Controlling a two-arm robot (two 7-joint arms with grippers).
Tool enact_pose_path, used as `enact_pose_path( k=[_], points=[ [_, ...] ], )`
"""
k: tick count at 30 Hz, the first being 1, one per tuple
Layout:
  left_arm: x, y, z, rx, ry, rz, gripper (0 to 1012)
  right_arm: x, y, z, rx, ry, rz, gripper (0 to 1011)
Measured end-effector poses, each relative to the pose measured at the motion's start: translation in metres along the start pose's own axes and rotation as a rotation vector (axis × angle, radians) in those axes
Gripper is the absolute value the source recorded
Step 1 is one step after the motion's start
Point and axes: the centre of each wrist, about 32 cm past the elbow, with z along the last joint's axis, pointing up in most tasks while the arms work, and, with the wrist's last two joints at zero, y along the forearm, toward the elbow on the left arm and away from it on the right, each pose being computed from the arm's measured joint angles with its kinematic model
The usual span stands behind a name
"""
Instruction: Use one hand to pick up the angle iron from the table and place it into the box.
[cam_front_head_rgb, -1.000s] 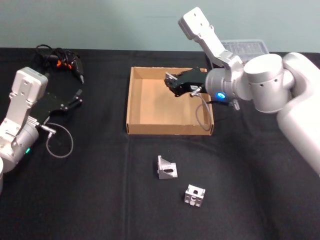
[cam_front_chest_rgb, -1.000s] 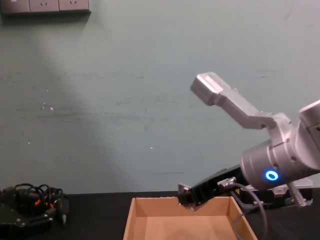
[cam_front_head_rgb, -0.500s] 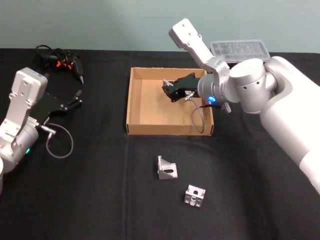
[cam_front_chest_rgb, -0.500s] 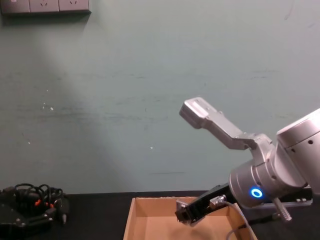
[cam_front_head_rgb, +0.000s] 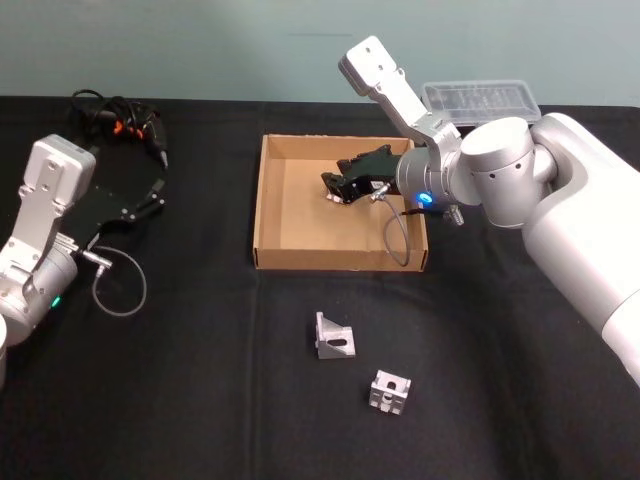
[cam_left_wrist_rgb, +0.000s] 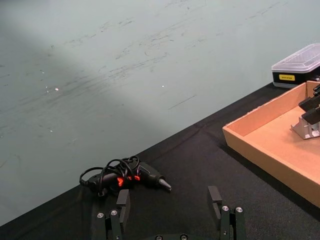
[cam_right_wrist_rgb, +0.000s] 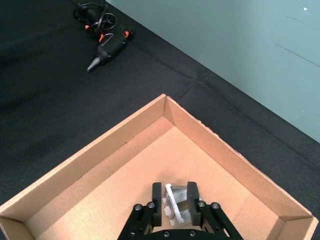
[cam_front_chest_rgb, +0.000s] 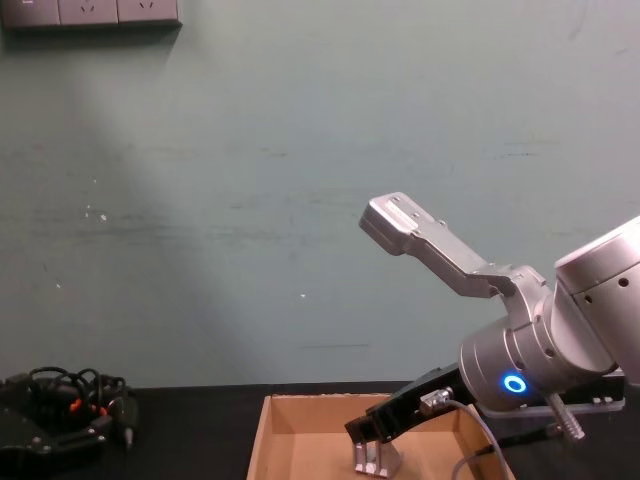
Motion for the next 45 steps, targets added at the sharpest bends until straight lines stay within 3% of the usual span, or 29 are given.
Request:
enact_pose_path(
  k=[1, 13, 24, 28, 36, 41, 45],
  points=[
    [0.0000, 0.0000, 0.0000, 0.000, 0.000, 0.000, 1011, 0.000, 0.000, 0.000, 0.000, 0.000, 0.000, 283],
    [0.0000, 0.0000, 0.0000, 0.000, 0.000, 0.000, 1011, 0.000, -0.001, 0.000, 0.001, 0.000, 0.000, 706],
    [0.0000, 0.0000, 0.0000, 0.000, 0.000, 0.000, 1011, 0.000, -0.001, 0.000, 0.001, 0.001, 0.001, 997],
    [0.0000, 0.0000, 0.0000, 0.000, 0.000, 0.000, 1011, 0.000, -0.002, 0.000, 0.008, 0.002, 0.000, 1003],
    [0.0000, 0.0000, 0.0000, 0.000, 0.000, 0.000, 1011, 0.000, -0.025, 0.006, 0.105, 0.009, -0.016, 1002],
    [0.0000, 0.0000, 0.0000, 0.000, 0.000, 0.000, 1011, 0.003, -0.049, 0.005, 0.162, 0.016, -0.014, 1003],
    [0.0000, 0.0000, 0.0000, 0.000, 0.000, 0.000, 1011, 0.004, -0.076, -0.006, 0.204, 0.011, 0.017, 1003]
  ],
)
